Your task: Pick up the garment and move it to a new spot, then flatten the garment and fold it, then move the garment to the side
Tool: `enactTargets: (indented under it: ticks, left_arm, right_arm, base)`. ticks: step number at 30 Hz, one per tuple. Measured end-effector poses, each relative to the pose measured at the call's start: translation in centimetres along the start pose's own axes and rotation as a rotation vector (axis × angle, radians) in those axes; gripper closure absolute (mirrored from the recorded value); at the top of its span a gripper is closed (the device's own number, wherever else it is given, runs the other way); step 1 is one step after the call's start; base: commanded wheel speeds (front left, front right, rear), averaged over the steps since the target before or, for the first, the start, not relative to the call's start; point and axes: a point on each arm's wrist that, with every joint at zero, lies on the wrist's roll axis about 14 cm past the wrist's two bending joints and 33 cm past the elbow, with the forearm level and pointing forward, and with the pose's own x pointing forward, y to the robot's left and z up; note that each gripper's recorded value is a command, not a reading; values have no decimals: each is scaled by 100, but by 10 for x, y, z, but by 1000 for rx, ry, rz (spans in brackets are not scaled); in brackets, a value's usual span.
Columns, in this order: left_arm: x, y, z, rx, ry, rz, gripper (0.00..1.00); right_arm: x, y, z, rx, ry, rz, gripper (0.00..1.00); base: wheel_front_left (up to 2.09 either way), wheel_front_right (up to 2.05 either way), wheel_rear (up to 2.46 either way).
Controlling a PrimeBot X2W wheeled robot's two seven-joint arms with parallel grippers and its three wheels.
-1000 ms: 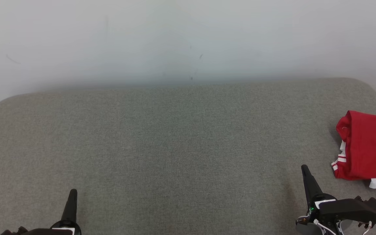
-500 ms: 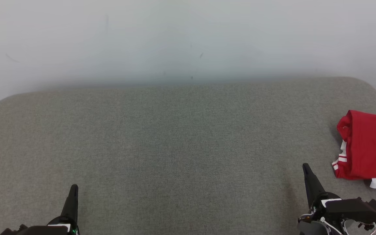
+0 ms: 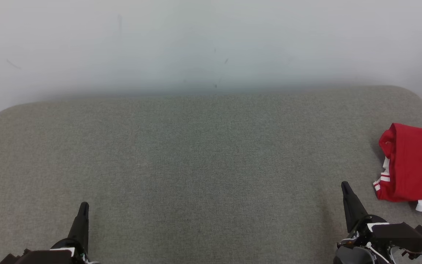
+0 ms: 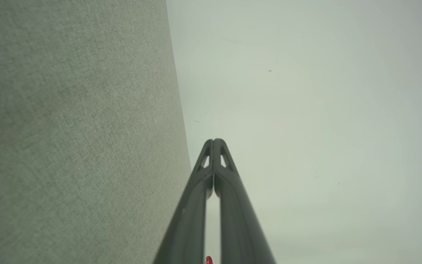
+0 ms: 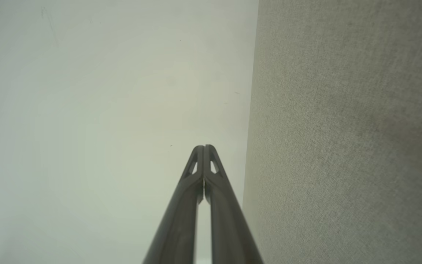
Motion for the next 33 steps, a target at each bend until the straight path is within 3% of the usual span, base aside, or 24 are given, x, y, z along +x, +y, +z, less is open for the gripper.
enactTargets:
  ticks: [33]
  left_arm:
    - [0,-1,0,-2,0,-2,100]
  right_arm:
    - [0,0,0,1,0,1,100]
  base:
    - [0,0,0]
